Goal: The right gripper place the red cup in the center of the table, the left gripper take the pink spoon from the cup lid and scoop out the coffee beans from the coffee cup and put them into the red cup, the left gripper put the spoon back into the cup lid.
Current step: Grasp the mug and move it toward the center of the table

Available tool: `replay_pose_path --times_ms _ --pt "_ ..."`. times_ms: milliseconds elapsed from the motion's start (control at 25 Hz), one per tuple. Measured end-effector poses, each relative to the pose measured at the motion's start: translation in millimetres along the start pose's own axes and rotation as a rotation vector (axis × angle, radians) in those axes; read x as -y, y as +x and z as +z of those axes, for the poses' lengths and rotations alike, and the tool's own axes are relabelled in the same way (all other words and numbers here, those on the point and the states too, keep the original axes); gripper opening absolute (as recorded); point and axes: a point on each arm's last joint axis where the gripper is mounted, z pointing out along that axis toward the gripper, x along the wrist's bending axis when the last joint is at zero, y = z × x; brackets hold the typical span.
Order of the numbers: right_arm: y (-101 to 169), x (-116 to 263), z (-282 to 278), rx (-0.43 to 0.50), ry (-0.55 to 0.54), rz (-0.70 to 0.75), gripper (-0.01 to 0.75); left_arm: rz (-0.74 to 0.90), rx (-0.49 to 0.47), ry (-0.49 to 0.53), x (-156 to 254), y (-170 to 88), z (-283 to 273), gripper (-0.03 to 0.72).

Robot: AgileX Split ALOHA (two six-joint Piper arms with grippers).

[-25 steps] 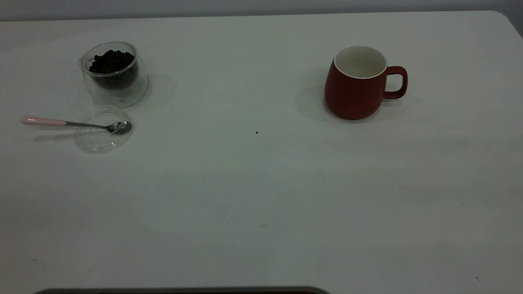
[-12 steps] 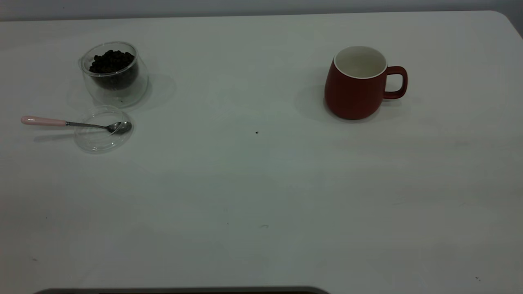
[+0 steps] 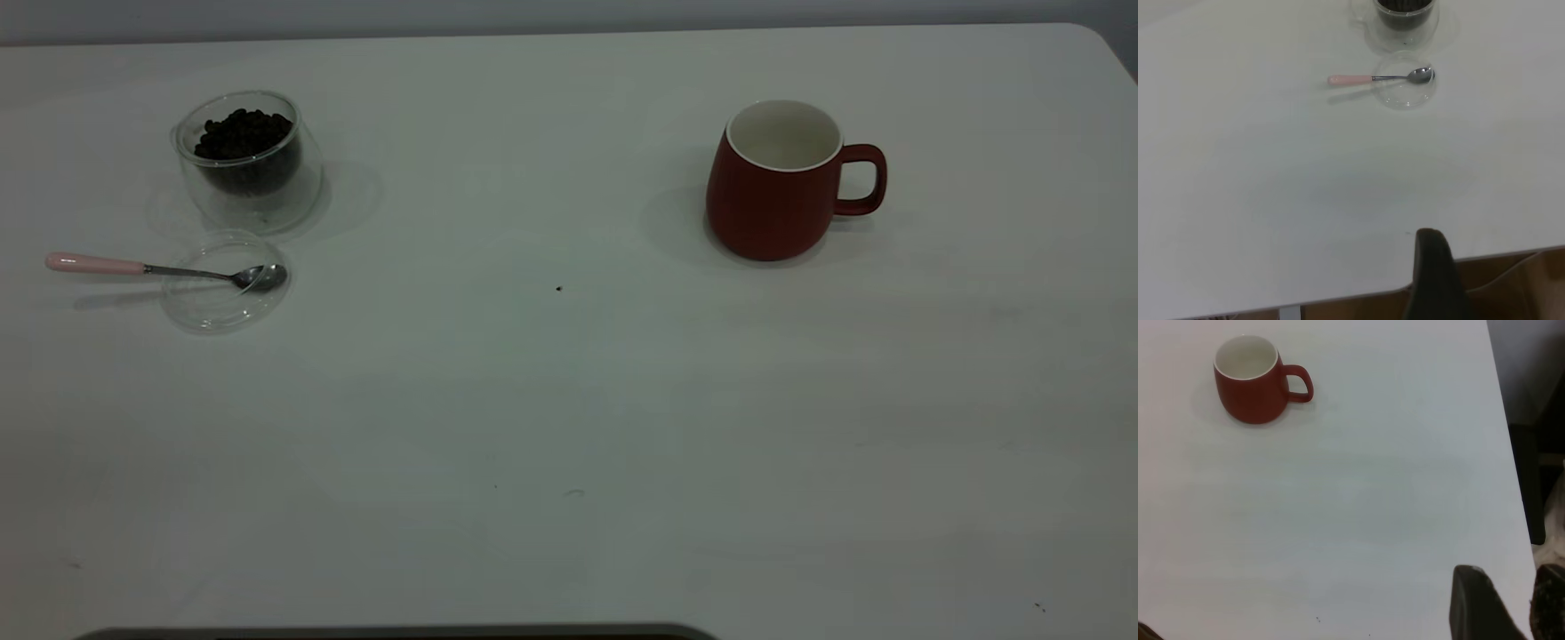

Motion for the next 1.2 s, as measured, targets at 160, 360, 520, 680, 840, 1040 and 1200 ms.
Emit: replay_pose_path --times_ms 160,360,520,680,840,1040,1200 --pt "0 0 0 -0.002 0.000 0.001 0.235 0.000 0.000 0.000 0 0 0 0.532" --pt "0 0 0 -0.004 -0.001 0.002 0.235 0.000 0.000 0.000 0 0 0 0.532" --pt "2 0 0 -0.026 -0.003 -0.010 0.236 0.000 0.000 0.000 0 0 0 0.532" --pt "4 -11 4 -0.046 -0.004 -0.074 0.255 0.000 0.000 0.000 0 0 0 0.532" --pt "5 -40 28 -0.056 -0.018 -0.130 0.351 0.000 0.000 0.000 0 0 0 0.532" --pt "10 -75 88 -0.126 0.044 -0.173 0.532 0.000 0.000 0.000 0 0 0 0.532" --pt "15 -98 144 -0.208 0.187 -0.274 0.585 0.000 0.000 0.000 0 0 0 0.532"
